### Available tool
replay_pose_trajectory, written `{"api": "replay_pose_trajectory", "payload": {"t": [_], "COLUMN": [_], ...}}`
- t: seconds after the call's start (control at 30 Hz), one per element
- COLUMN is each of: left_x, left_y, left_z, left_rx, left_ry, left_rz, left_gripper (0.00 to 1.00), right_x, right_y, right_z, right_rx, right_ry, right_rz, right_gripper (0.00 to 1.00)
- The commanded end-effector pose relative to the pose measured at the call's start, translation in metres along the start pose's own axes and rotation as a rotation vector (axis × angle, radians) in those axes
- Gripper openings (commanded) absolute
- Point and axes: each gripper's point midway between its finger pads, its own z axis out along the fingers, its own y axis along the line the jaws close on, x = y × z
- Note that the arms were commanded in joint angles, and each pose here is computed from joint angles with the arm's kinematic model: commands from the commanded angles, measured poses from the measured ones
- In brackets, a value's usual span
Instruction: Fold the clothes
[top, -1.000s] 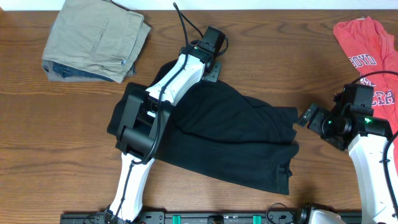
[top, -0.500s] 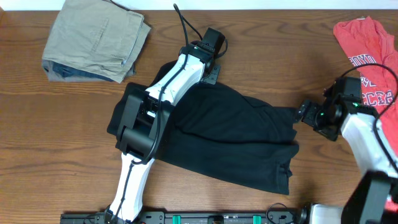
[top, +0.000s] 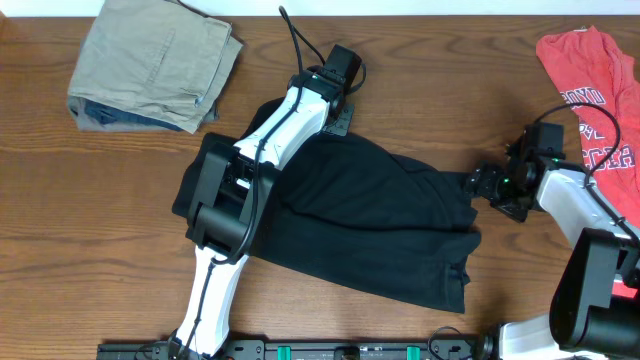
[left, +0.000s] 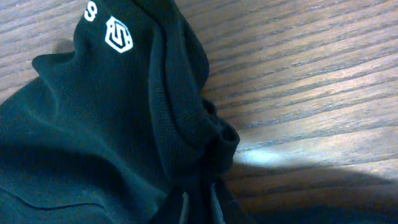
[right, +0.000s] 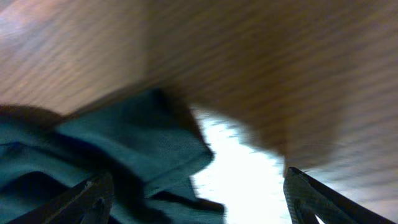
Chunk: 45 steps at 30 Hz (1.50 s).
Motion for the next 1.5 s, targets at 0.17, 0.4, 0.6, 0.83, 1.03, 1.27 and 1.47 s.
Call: {"api": "replay_pose_trajectory", "payload": {"t": [0.17,0.4,0.6,0.83,1.03,1.27,1.47], "left_x": [-0.009,-0.007,-0.007,-0.007,-0.007,-0.007,-0.007], "left_y": [0.004,0.004,0.004,0.004,0.004,0.004,0.004], "left_z": [-0.013,-0.013,-0.013,-0.013,-0.013,-0.013,-0.013], "left_rx": [-0.002,-0.003,-0.002,-0.002,-0.002,-0.002,-0.002], "left_ry": [-0.03,-0.022,-0.023,-0.023,-0.023,-0.023,-0.022], "left_rz": [-0.006,-0.005,-0.043,-0.054,-0.054,-0.054,-0.054], "left_gripper": [0.11,0.11,0.11,0.11,0.11,0.11,0.11], "right_x": [0.005,-0.001,-0.009,-0.001,0.007,0.008,0.003], "right_y": [0.037,0.043,0.051,0.051,0.042,0.049,0.055], "right_z": [0.003,0.003,0.003,0.009,0.012,0.013,0.013], "right_rx": [-0.078,-0.093,-0.113,-0.053,0.085,0.113,0.097], "right_ry": [0.008,-0.022,-0.06,-0.047,-0.063,-0.089,-0.117], "right_rz": [-0.1,-0.106,-0.12,-0.118,-0.132,-0.154,-0.161], "right_gripper": [0.87,0.87,0.86,0.74,0.73,0.71,0.63]}}
